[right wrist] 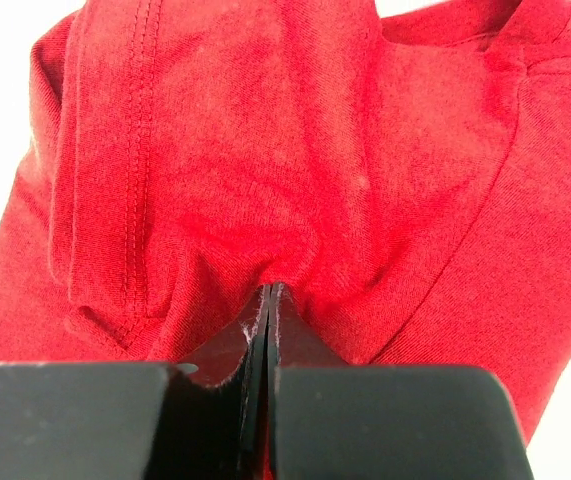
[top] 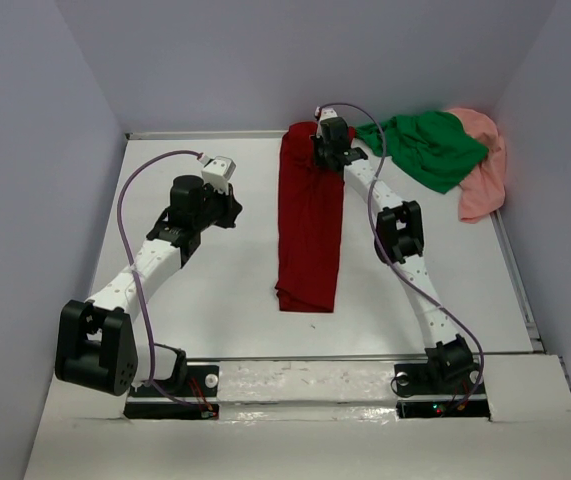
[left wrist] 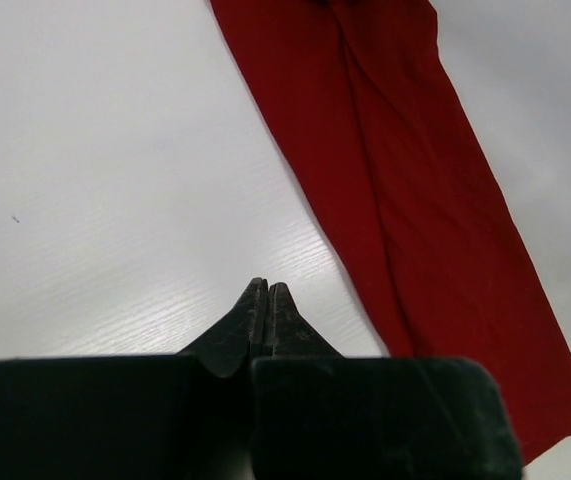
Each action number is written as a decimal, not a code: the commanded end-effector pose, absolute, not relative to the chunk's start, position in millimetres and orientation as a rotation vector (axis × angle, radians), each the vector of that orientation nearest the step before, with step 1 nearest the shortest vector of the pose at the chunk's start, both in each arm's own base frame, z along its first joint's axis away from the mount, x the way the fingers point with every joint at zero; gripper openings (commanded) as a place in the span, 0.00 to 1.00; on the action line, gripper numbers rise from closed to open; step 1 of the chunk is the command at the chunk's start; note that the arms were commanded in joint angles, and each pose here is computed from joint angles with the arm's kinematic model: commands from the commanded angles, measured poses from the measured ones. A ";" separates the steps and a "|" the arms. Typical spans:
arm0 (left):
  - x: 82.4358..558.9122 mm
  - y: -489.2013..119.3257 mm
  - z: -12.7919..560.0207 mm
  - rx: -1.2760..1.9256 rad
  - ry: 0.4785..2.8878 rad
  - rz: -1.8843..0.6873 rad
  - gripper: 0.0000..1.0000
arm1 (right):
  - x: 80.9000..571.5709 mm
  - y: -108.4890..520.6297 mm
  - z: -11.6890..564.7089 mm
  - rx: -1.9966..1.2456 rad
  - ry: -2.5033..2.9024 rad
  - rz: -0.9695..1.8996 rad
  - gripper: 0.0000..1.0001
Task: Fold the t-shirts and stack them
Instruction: Fold the tshirt
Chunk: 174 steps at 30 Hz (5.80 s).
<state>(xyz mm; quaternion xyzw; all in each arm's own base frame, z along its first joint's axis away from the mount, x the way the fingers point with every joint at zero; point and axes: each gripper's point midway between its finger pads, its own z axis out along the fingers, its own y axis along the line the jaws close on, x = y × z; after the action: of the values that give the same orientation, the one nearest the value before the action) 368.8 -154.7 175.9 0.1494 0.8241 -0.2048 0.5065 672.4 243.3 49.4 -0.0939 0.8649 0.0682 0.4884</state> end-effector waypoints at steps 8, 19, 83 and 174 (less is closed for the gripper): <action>373.4 -148.6 196.5 0.344 1.894 -0.458 0.00 | 660.5 247.0 149.0 -0.247 1.975 0.261 0.63; 373.5 -146.2 195.2 0.339 1.898 -0.471 0.04 | 512.0 222.9 225.2 -0.355 2.152 0.413 0.00; 230.0 -254.2 38.9 1.057 2.464 -1.310 0.77 | 234.0 234.8 88.4 -0.861 2.764 1.336 0.64; 143.4 -267.8 35.8 1.358 2.479 -1.735 0.21 | 206.4 236.9 131.6 -1.197 2.684 1.355 0.57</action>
<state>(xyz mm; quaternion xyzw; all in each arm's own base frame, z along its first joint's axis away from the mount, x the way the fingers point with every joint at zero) 148.9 -268.1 32.2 0.4098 0.7486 -0.5151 -0.0793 190.9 229.5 104.5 -0.3386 0.8327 0.4223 -0.1162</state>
